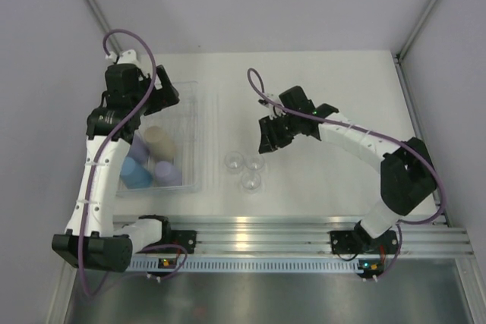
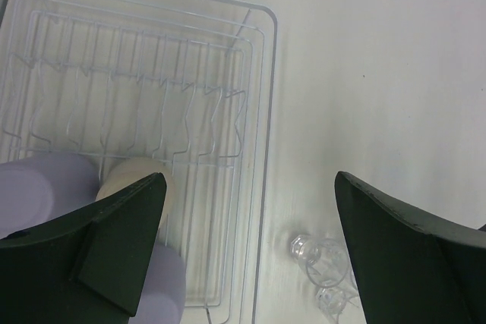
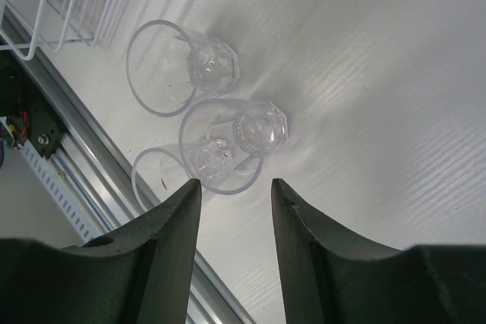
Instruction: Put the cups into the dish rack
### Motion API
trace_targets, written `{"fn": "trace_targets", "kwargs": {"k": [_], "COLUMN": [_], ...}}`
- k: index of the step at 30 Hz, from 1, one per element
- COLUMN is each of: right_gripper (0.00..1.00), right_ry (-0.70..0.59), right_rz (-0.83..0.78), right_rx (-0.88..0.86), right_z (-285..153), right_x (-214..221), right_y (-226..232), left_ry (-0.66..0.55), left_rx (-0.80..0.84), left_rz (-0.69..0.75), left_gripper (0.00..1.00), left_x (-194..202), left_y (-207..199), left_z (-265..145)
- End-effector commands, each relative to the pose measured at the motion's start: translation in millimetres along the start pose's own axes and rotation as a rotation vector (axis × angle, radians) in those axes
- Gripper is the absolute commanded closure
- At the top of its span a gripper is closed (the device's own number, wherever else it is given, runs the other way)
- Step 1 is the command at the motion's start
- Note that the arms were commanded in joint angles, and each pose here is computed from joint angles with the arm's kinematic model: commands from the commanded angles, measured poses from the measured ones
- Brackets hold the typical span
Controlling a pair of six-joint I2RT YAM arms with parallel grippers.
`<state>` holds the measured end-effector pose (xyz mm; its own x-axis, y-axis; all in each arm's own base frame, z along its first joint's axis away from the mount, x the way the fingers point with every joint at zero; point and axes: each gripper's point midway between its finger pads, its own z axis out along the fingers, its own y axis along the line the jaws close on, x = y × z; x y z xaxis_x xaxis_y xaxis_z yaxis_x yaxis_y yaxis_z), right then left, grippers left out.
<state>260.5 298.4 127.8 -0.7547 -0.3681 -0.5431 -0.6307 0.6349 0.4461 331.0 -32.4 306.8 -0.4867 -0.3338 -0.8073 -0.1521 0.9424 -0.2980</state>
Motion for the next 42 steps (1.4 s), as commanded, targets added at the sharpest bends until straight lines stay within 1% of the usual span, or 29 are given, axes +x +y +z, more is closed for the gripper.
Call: {"fn": "trace_targets", "kwargs": {"k": [1, 11, 18, 22, 24, 25, 26, 28, 30, 31, 32, 40, 42], "right_gripper": [0.57, 0.59, 0.59, 0.64, 0.71, 0.76, 0.8, 0.86, 0.9, 0.97, 1.0, 1.0, 1.0], "right_ry": [0.005, 0.061, 0.087, 0.108, 0.115, 0.123, 0.128, 0.138, 0.154, 0.156, 0.159, 0.18, 0.154], "right_rz": [-0.054, -0.086, -0.108, -0.108, -0.114, -0.112, -0.12, -0.122, -0.124, -0.127, -0.125, -0.128, -0.101], "right_rx": [0.05, 0.071, 0.105, 0.107, 0.109, 0.114, 0.113, 0.117, 0.125, 0.129, 0.132, 0.222, 0.233], "right_z": [4, 30, 41, 47, 48, 50, 50, 51, 51, 50, 50, 29, 19], "right_x": [-7, -2, 0, 3, 4, 6, 8, 10, 14, 15, 16, 17, 9], "right_y": [2, -5, -14, -16, -16, -18, -17, -18, -20, -20, -21, -31, -37], "left_ry": [-0.048, -0.087, -0.087, -0.091, -0.087, -0.086, -0.086, -0.083, -0.084, -0.081, -0.08, -0.073, -0.07], "left_rx": [0.053, 0.047, 0.05, 0.052, 0.05, 0.05, 0.048, 0.047, 0.051, 0.053, 0.051, 0.049, 0.066], "left_rz": [0.021, 0.027, 0.029, 0.03, 0.032, 0.033, 0.032, 0.032, 0.03, 0.031, 0.032, 0.028, 0.021], "left_gripper": [0.02, 0.02, 0.02, 0.02, 0.02, 0.02, 0.02, 0.02, 0.02, 0.02, 0.02, 0.02, 0.02], "left_x": [-11, -13, -13, -14, -13, -13, -13, -11, -11, -10, -10, -8, -7], "left_y": [-10, -6, -7, -7, -7, -7, -6, -6, -6, -7, -6, -6, -9], "left_z": [0, -14, -14, -15, -14, -13, -13, -12, -11, -10, -10, -1, 2]}}
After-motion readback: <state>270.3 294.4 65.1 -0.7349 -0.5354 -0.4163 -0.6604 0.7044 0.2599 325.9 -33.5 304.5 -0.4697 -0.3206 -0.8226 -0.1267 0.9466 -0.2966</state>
